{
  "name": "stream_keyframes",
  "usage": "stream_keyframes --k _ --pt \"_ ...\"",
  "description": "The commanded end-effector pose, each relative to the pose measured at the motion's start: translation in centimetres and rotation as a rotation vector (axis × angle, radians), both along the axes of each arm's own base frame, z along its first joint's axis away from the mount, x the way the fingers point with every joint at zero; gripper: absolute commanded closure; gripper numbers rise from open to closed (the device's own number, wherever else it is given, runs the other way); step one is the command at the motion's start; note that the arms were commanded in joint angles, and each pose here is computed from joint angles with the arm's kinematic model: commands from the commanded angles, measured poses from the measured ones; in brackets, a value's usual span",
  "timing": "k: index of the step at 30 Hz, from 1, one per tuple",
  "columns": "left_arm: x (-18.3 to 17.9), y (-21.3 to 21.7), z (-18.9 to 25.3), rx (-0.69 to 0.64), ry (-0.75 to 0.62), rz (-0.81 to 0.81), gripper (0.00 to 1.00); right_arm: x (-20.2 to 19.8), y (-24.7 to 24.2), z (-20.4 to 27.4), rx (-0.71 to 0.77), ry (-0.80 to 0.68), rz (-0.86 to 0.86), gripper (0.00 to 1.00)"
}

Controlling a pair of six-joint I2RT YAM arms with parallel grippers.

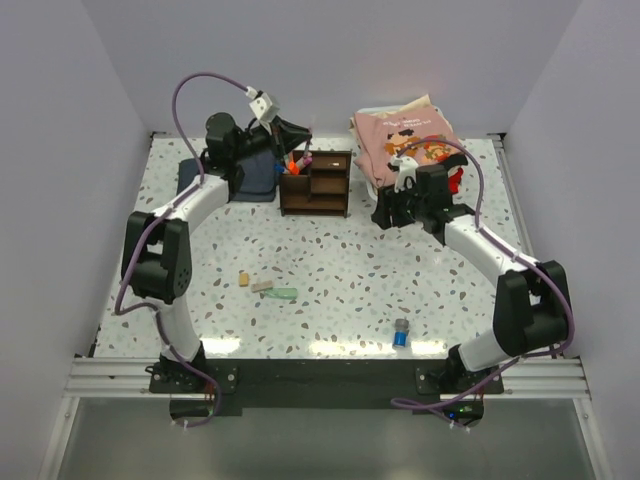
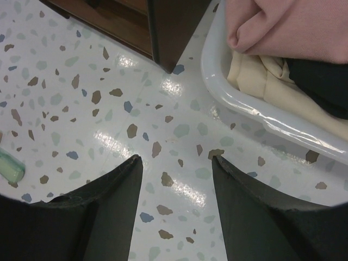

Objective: Sort the stationery into containers
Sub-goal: Place the pen in the storage box.

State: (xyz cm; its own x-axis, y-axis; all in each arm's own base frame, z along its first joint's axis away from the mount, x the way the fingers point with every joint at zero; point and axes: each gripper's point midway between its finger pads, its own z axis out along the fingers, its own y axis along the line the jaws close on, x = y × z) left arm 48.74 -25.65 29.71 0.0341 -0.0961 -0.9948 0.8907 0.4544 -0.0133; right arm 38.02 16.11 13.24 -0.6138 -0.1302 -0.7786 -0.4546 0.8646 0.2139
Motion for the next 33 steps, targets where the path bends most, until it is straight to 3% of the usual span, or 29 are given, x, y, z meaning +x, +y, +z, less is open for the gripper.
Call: stream_keyframes --k 1,23,25,26,33 --pt "1.1 0.5 0.7 -0.038 -0.052 0.015 1.0 1.6 -0.2 1.5 -0.014 -0.049 -0.007 0.42" --pt "5.4 2.3 -6.5 0.009 0.03 0.05 1.0 2.7 0.4 -0.8 -0.012 -0.001 0.002 0.42" --pt "4.9 2.2 -6.8 0.016 0.035 0.037 0.9 2.8 0.5 -1.0 -0.011 0.005 0.003 0.42" --pt "4.4 2.2 -7.0 0.031 0.021 0.024 0.78 2.9 0.5 -0.9 -0.008 0.004 0.004 0.42" --pt "2.8 3.3 -6.4 0.088 0.001 0.028 0.63 3.7 0.9 -0.4 0.008 -0.011 0.005 0.42"
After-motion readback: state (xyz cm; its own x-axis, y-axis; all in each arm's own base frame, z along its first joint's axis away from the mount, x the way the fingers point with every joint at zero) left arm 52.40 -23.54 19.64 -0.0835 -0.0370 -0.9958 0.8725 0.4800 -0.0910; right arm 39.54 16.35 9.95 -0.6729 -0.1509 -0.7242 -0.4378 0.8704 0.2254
